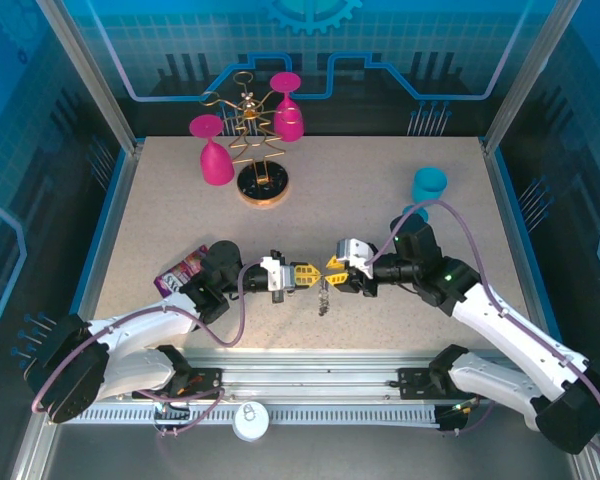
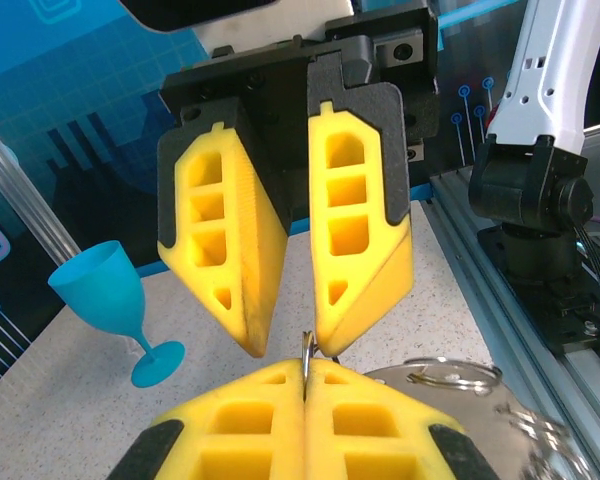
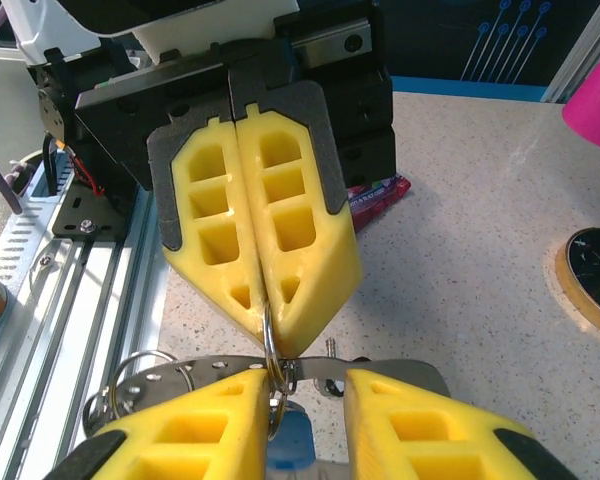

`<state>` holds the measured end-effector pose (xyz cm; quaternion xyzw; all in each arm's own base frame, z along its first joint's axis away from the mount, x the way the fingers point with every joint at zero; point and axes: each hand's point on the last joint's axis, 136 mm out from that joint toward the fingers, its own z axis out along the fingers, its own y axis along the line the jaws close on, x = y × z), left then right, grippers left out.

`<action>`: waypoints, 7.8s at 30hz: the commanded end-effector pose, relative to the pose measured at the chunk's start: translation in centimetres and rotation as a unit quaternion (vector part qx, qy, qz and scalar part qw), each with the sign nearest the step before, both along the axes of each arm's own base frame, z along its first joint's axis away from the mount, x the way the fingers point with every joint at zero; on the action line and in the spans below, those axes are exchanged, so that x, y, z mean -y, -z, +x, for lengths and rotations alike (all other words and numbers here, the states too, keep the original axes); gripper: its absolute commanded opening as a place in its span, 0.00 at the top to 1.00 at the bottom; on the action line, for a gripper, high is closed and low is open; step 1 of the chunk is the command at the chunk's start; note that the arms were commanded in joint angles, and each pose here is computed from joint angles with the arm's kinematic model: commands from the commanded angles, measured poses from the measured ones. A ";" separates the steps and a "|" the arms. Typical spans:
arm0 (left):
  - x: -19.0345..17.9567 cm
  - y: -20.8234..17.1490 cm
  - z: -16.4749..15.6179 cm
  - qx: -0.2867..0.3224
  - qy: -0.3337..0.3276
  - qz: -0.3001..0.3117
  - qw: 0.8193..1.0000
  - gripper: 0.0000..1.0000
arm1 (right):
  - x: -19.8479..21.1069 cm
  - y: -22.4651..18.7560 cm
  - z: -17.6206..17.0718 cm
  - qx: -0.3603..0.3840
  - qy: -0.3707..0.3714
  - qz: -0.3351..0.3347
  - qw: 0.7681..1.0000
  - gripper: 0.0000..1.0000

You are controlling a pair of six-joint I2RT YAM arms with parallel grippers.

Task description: Put the keys on the keyring

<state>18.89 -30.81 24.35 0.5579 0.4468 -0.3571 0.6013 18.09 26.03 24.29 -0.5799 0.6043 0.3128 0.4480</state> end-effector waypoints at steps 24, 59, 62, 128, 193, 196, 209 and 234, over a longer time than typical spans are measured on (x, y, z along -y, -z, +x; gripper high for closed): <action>-0.3 0.6 3.3 0.027 -0.084 0.056 0.995 0.93 | -0.6 0.0 0.2 0.033 -0.021 -0.084 0.996 1.00; -0.2 -1.5 0.4 0.025 -0.013 -0.014 1.000 1.00 | 0.5 -0.3 1.1 0.011 0.071 -0.004 0.997 0.61; -0.1 -1.5 0.3 0.024 -0.010 -0.016 1.000 1.00 | 0.2 -0.5 1.0 0.008 0.063 -0.003 0.998 0.67; -0.2 3.0 3.3 0.010 -0.078 0.125 0.989 0.92 | -2.2 -1.8 -0.7 0.066 -0.042 -0.144 0.986 1.00; -0.5 -1.0 1.0 -0.008 -0.003 -0.007 1.000 1.00 | -1.5 -2.4 1.7 0.062 0.019 0.073 0.995 0.73; -0.4 -1.0 0.9 -0.010 -0.001 -0.009 1.000 1.00 | -1.6 -2.2 1.8 0.061 0.017 0.069 0.996 0.77; -0.4 -1.2 0.8 -0.009 0.004 -0.013 1.000 1.00 | -1.0 -1.1 1.8 0.064 0.026 0.050 0.996 0.83; -0.2 3.2 4.2 -0.012 -0.092 0.128 0.987 0.84 | -1.3 0.6 -0.1 0.061 -0.029 -0.151 0.986 1.00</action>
